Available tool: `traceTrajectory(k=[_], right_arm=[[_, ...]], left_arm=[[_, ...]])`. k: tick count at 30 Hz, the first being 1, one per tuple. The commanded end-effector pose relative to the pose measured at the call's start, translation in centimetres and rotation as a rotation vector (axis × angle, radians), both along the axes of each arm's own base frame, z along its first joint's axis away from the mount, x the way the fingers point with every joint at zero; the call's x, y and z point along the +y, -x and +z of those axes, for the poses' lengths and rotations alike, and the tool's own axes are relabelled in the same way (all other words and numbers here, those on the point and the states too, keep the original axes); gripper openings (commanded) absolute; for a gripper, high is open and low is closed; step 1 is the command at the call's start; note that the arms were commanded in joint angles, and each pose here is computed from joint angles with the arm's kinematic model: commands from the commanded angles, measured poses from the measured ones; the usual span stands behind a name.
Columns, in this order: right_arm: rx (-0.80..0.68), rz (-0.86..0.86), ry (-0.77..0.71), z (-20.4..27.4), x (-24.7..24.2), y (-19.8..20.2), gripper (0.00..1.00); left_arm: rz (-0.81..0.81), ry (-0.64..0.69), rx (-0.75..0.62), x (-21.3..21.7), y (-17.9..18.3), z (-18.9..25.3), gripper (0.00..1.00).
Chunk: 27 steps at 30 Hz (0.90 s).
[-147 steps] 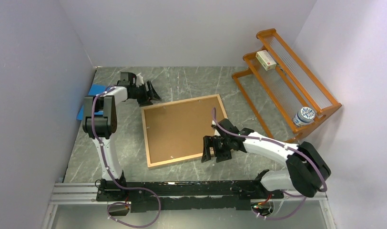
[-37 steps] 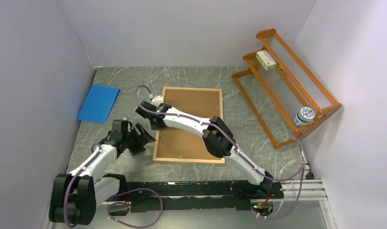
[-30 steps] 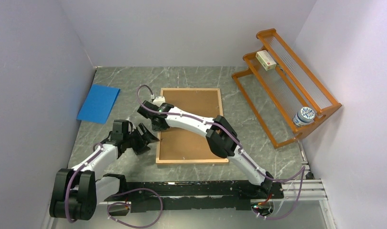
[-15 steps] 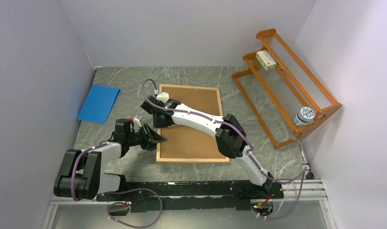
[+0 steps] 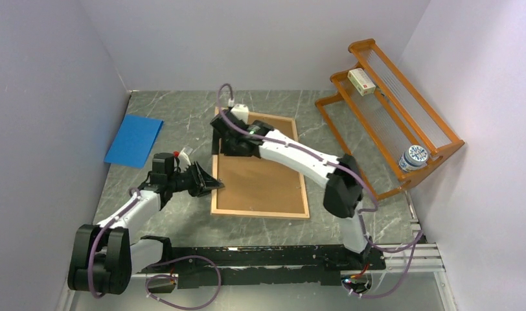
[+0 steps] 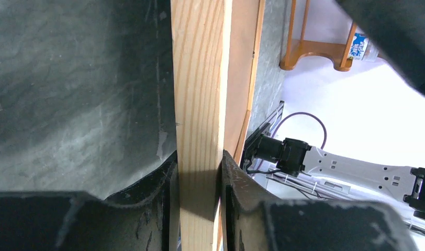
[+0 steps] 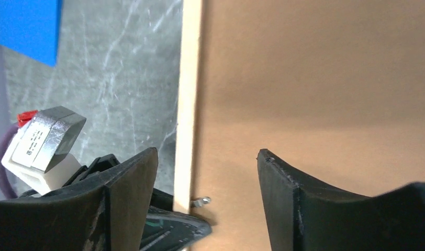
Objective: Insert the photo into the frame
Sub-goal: Turn over the photo frame at the center of the board.
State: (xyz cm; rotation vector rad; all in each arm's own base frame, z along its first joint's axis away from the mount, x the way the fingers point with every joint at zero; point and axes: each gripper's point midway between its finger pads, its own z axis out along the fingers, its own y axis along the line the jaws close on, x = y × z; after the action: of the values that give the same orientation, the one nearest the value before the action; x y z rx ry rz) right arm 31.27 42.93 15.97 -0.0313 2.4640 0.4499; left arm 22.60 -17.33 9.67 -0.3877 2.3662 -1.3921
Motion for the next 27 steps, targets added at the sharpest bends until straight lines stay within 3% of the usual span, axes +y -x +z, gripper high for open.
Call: traceTrajectory(k=[1, 6, 12, 20, 27], right_arm=[[-0.158, -0.079, -0.113, 7.8, -3.6, -2.7, 0.75], [-0.214, -0.101, -0.132, 10.1, -7.5, -3.4, 0.82], [-0.293, -0.119, -0.1, 11.3, -12.2, -3.3, 0.99], [-0.2, -0.146, -0.272, 10.1, -15.1, -3.1, 0.94], [-0.181, -0.097, -0.242, 9.9, -15.3, -2.9, 0.93]], left_arm=[[-0.007, -0.069, -0.072, 0.6, -1.1, 3.7, 0.02], [0.005, -0.217, -0.078, 2.2, -1.8, 6.1, 0.03], [0.002, -0.368, -0.155, 4.2, -3.7, 11.1, 0.03], [-0.02, -0.538, -0.26, 6.2, -6.3, 16.9, 0.02], [-0.023, -0.626, -0.332, 7.3, -8.4, 19.9, 0.03]])
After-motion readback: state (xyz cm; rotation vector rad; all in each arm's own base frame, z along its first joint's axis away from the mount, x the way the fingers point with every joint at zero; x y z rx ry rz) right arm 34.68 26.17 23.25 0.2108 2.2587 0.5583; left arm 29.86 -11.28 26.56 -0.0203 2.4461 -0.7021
